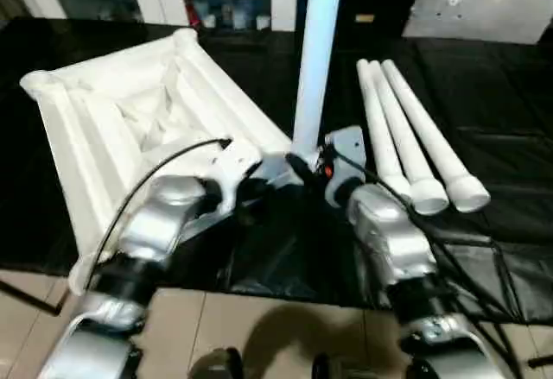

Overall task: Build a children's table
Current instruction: Rotate leg to tighten

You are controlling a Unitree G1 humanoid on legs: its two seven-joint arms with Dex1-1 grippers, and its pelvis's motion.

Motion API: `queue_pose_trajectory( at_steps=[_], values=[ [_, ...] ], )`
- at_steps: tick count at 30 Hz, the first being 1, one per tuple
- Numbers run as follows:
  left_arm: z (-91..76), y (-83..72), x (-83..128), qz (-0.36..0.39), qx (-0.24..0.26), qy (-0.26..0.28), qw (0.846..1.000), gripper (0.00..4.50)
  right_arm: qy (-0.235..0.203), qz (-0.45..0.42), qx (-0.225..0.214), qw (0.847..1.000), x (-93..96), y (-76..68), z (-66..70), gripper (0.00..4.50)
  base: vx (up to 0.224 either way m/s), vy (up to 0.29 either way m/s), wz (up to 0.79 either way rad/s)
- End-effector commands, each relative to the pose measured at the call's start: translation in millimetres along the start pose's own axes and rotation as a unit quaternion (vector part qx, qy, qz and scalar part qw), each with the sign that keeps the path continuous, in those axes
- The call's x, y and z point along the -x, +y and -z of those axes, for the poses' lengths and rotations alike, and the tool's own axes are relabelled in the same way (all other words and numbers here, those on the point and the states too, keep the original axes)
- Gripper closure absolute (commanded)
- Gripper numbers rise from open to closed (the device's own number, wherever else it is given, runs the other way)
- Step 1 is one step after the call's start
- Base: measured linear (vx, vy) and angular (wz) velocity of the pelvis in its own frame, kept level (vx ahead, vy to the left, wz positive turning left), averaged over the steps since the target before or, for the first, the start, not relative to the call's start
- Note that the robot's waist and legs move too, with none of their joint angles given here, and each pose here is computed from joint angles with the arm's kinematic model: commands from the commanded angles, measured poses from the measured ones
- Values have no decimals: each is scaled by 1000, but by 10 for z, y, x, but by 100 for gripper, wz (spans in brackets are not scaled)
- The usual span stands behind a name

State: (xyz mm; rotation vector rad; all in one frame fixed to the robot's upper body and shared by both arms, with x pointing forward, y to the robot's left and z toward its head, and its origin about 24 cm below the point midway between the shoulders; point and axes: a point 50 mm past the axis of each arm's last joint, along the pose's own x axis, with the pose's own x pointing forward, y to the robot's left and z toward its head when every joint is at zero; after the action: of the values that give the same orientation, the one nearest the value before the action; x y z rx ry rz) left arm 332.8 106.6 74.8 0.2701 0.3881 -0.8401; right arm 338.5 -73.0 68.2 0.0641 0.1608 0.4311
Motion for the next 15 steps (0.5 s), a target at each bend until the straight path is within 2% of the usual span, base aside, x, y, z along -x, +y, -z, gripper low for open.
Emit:
queue_pose_trajectory(
  at_steps=[1, 5, 6, 11, 14, 15],
  values=[
    [-291, -129, -208, -41, 22, -62, 997, 450, 46, -20, -40, 998, -95, 429, 193, 187, 0, 0, 0],
    [-376, -210, -277, -37, 16, -65, 997, 450, 20, 32, -62, 997, -111, 347, 130, 187, 0, 0, 0],
    [-372, -219, -275, -31, 9, -62, 998, 450, 13, 42, -66, 997, -106, 298, 111, 132, 0, 0, 0],
    [-279, -196, -213, -4, -34, -48, 998, 450, -17, 67, -67, 995, -64, 89, 38, 83, 0, 0, 0],
    [-208, -165, -180, 5, -66, -38, 997, 450, -36, 74, -37, 996, -4, -58, -9, 64, 0, 0, 0],
    [-208, -165, -180, 5, -66, -38, 997, 450, -36, 74, -37, 996, -4, -58, -9, 40, 0, 0, 0]
  ],
)
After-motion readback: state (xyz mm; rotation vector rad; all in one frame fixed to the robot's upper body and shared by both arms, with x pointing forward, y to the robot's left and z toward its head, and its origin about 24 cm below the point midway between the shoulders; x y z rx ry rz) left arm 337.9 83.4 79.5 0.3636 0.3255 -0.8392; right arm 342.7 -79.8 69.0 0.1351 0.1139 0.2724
